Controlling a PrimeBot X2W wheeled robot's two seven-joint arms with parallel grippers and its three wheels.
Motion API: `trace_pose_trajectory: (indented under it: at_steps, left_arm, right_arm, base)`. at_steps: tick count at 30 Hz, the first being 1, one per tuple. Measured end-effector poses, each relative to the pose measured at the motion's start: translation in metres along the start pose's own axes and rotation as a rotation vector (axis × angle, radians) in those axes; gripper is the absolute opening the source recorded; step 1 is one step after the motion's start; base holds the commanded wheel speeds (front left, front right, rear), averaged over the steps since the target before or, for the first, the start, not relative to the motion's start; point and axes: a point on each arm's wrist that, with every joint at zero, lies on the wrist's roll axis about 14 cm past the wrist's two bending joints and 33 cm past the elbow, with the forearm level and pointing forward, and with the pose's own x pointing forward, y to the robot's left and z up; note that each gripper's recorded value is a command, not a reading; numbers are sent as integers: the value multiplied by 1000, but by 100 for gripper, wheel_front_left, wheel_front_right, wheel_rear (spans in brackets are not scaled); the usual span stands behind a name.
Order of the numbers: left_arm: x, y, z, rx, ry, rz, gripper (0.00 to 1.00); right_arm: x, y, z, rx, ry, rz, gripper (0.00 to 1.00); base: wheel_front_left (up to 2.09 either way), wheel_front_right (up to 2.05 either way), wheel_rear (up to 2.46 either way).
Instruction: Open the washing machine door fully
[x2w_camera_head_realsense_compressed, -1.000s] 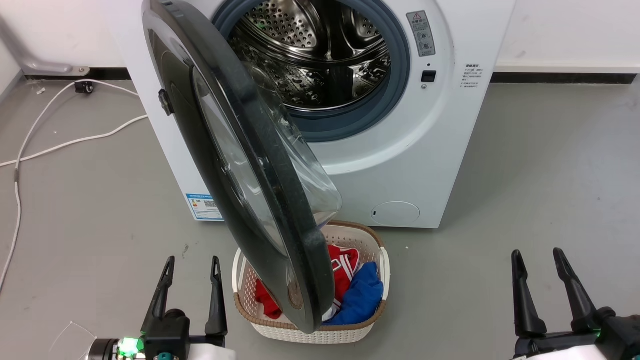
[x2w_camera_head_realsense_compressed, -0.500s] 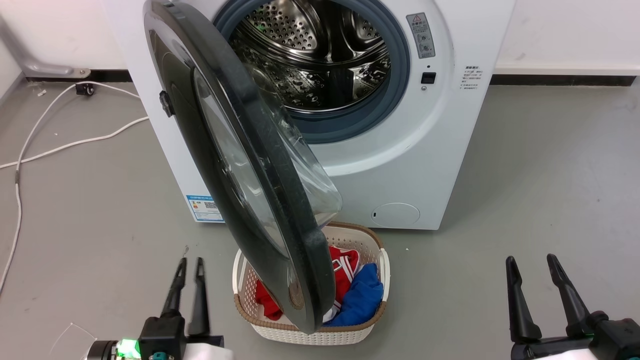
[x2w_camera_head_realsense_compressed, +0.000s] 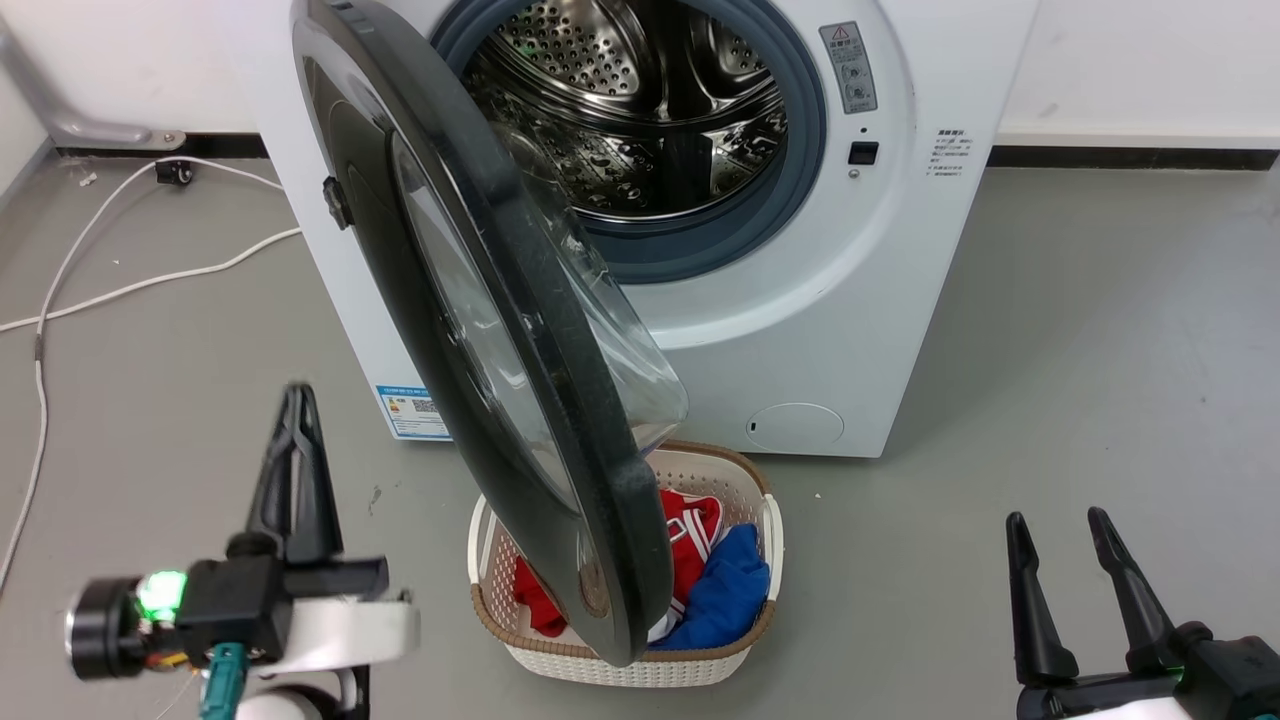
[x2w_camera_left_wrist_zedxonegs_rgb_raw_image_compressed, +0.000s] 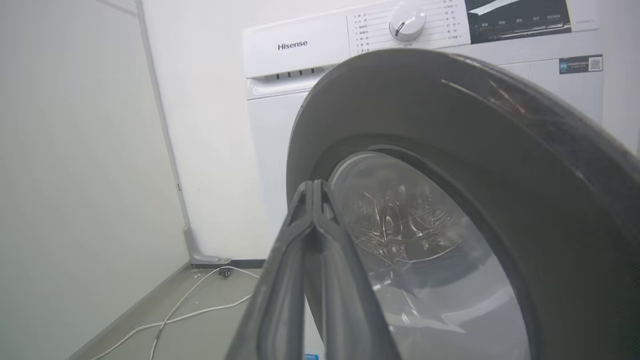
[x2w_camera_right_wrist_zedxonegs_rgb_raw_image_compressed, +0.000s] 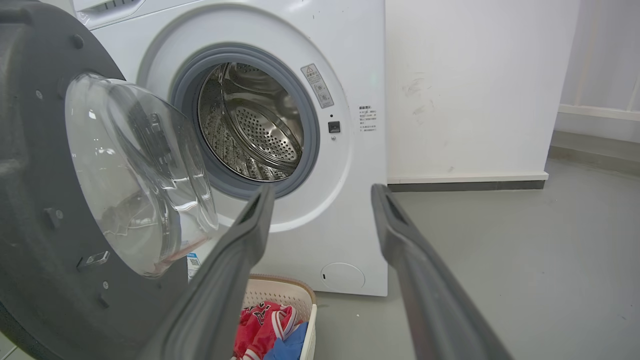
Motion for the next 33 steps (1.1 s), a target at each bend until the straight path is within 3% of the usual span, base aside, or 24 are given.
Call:
trace_pose_trajectory:
  at_steps: [6,16,33]
  left_arm:
    - [19,-2,60,30,-201,-13,0]
    - [22,-47,127,-14,-426,-145,0]
    - [-4,-148,147,-138,-483,-483,0]
  right_arm:
    - [-1,0,0,0,1,-1,100]
    - [0,3,-2,4,5,9,100]
    - [0,7,-8,3,24,19,100]
  base:
    - [0,0,0]
    - [0,0,0]
    - [0,0,0]
